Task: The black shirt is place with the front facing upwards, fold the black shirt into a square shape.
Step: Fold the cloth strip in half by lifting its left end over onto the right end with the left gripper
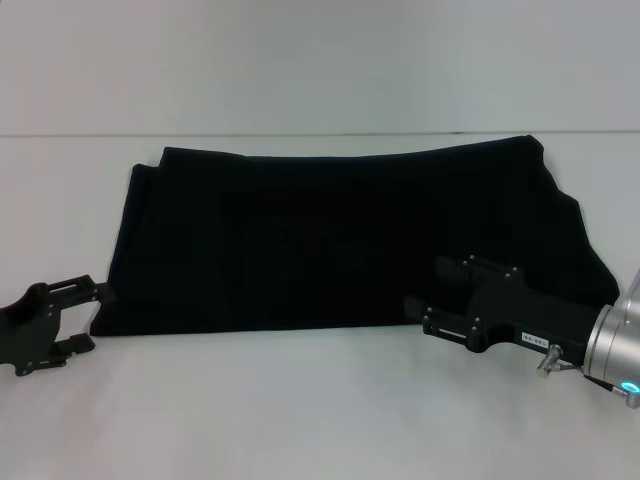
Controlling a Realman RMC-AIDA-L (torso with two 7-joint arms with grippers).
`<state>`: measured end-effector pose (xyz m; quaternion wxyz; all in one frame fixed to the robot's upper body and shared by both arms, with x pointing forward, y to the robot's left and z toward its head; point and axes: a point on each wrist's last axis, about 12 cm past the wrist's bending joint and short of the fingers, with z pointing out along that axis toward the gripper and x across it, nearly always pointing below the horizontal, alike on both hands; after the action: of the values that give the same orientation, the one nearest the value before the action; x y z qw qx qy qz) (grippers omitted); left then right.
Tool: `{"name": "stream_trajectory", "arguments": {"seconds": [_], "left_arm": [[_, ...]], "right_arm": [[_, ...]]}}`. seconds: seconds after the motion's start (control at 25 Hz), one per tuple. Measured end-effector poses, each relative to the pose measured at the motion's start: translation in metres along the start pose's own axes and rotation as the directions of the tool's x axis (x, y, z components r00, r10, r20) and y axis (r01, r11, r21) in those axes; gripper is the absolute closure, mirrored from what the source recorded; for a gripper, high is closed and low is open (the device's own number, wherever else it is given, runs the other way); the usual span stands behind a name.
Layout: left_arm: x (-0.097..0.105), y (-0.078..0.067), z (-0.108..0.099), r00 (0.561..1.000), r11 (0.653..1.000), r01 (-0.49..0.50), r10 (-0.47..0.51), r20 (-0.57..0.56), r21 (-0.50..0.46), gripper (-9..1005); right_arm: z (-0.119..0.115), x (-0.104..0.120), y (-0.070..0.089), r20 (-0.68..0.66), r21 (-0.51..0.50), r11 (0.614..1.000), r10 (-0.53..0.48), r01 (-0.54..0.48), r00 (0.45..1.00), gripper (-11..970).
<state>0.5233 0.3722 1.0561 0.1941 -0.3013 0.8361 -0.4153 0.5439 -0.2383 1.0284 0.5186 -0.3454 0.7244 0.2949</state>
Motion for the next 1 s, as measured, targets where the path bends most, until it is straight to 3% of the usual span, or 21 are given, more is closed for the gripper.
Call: {"name": "stream_trajectory", "arguments": {"seconds": [0.6,1.0], "left_arm": [[-0.005,-0.012,0.015,1.000,1.000,-0.011,0.011,-0.014,0.011,182],[-0.006,-0.007,0.006,1.000,1.000,0.021,-0.021,-0.004,-0.003,184]], "right_arm": [[0.001,0.001,0.001,-0.002,-0.004,1.000,0.006,-0.006,1.000,194],[0.001,0.001,0.001,-0.004,-0.002,1.000,0.015,-0.015,1.000,194]]}}
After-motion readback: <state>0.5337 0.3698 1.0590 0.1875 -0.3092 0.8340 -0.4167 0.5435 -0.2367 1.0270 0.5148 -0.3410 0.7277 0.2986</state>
